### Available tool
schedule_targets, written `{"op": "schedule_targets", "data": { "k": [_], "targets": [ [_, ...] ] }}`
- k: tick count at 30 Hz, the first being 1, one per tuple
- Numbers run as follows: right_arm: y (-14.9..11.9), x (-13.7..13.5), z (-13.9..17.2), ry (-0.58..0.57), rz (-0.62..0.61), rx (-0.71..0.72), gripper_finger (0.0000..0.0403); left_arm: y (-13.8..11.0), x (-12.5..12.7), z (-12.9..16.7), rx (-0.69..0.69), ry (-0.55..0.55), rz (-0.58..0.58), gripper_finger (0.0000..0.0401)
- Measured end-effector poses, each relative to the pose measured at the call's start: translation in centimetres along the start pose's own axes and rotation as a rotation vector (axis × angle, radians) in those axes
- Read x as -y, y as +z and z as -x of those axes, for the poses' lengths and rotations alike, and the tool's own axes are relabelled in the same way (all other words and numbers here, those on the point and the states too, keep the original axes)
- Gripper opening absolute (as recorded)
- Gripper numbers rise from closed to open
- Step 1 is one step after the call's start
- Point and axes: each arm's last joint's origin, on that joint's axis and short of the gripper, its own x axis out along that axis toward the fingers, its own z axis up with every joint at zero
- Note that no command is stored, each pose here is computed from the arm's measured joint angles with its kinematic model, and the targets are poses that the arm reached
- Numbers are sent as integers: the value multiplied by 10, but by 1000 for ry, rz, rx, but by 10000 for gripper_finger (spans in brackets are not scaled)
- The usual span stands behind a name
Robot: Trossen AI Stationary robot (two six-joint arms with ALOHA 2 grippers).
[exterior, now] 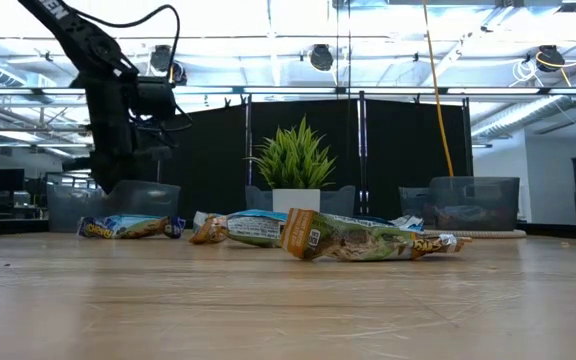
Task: Pick and place Granola Bars by type
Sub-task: Put the yellow granola bar into the left black bin
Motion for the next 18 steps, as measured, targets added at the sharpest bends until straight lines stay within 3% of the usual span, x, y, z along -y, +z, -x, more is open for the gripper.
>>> {"op": "schedule_targets", "data": {
  "k": [10,18],
  "targets": [
    [0,0,0,-1,-7,-1,238,1,3,-12,-56,-29,-28,22],
    [0,0,0,-1,-7,-3,238,1,3,-12,-57,-28,-29,95]
  ]
}}
